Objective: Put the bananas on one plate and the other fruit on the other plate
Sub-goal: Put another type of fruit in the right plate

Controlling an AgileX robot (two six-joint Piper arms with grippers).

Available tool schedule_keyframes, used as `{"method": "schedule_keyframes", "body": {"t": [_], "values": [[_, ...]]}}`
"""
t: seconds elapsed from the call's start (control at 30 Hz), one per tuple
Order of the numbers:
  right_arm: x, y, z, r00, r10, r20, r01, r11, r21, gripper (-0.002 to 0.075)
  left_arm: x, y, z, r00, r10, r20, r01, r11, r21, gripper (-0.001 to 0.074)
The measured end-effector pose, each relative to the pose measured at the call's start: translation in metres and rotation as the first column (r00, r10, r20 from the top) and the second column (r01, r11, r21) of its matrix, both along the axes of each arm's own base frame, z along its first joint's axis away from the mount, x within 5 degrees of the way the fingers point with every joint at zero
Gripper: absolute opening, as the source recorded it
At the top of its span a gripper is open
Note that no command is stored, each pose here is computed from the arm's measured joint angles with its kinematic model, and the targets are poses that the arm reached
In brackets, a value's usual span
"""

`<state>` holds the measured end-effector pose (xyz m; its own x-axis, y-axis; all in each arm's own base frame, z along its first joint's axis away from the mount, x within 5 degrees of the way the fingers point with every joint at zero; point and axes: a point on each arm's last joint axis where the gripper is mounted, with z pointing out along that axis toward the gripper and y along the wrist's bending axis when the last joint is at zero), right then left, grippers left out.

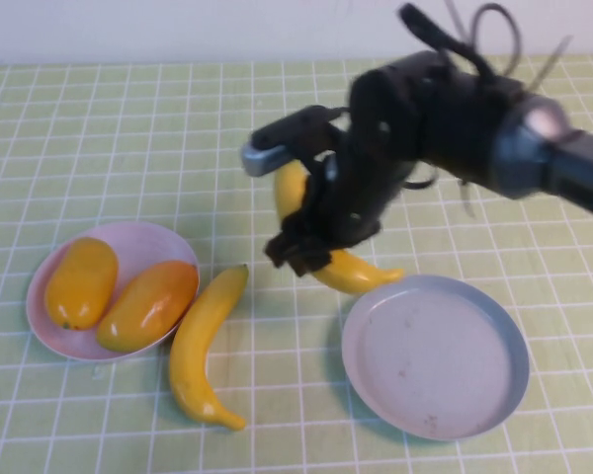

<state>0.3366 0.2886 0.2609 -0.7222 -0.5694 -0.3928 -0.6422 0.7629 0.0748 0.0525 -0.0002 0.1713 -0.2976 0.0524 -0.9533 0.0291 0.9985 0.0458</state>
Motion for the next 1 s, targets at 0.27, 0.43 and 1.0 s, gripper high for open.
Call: {"method": "schedule_keyframes", "body": {"t": [0.27, 0.43, 1.0], "values": [[-0.038, -0.082, -0.022, 0.965, -0.229, -0.124, 0.225, 0.973, -0.045, 0.0317, 0.0, 0.0, 0.0, 1.0, 0.0, 0.0, 0.0, 1.0, 0.0, 0.0001], [-0.047, -0.104, -0.038, 0.937, -0.291, -0.195, 0.281, 0.957, -0.077, 0.0317, 0.0, 0.0, 0.0, 1.0, 0.0, 0.0, 0.0, 1.0, 0.0, 0.0001], [-0.05, -0.111, -0.051, 0.914, -0.329, -0.238, 0.322, 0.944, -0.071, 0.0349, 0.0, 0.0, 0.0, 1.0, 0.0, 0.0, 0.0, 1.0, 0.0, 0.0001]]}}
